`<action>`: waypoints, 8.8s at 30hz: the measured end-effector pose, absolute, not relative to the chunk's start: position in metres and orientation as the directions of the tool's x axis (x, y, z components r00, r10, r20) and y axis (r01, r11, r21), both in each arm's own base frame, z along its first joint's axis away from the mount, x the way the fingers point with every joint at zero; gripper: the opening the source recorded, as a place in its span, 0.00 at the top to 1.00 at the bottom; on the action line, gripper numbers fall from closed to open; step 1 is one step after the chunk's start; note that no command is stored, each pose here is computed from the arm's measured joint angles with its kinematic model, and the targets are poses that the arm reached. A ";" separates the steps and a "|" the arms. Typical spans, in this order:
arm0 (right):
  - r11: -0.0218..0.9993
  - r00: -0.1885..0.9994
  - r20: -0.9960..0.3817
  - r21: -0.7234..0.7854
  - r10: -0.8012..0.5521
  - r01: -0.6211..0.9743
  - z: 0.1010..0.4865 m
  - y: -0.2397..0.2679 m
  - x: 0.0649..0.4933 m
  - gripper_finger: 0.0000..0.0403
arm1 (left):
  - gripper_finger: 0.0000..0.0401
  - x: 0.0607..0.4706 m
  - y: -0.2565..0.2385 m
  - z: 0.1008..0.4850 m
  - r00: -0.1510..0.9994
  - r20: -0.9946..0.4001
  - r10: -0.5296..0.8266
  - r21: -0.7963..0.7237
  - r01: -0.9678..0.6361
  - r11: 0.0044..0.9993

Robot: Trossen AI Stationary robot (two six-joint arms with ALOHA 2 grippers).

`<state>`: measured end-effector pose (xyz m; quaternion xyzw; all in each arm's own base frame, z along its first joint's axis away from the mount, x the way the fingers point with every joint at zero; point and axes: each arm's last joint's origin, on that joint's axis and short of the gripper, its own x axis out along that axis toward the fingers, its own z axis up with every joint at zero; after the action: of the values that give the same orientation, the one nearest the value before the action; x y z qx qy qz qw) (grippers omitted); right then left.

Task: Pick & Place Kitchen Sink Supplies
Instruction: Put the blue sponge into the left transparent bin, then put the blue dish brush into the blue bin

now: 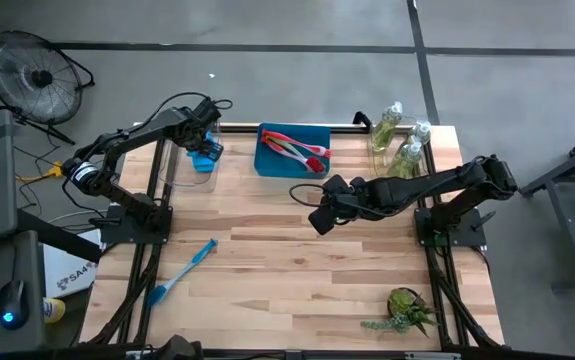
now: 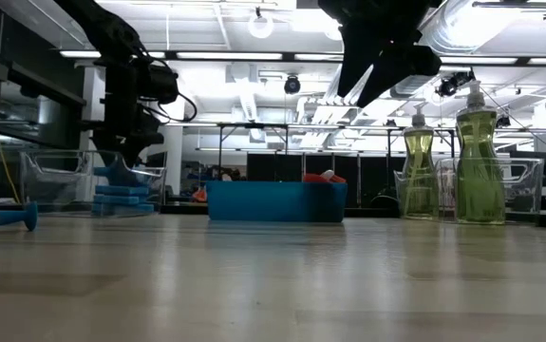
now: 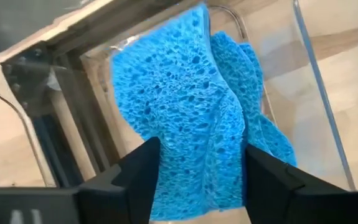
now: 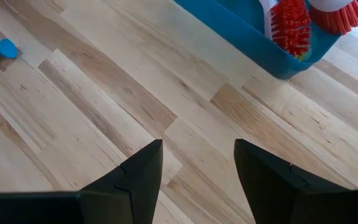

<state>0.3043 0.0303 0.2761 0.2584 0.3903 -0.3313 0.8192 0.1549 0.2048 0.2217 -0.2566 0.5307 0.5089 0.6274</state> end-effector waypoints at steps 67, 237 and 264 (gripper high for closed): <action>0.714 0.466 -0.848 0.160 -0.255 0.682 0.274 0.033 0.303 0.52 | 0.20 0.192 0.140 0.308 0.268 -0.889 0.370 0.066 -0.727 0.684; 0.891 0.843 -0.458 0.202 -0.281 0.406 0.309 0.155 0.287 0.52 | 0.85 0.313 -0.097 0.314 0.970 -0.241 0.021 -0.165 -0.062 0.984; 0.950 0.952 -0.098 0.090 -0.290 0.298 0.352 0.160 0.303 0.52 | 0.85 0.317 -0.098 0.332 0.982 -0.174 -0.074 -0.082 0.060 0.995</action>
<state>0.3028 0.1601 0.3524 0.0518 0.0420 -0.1490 0.9866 0.3166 -0.0979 0.3316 -0.0383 0.0889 -0.0337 0.9947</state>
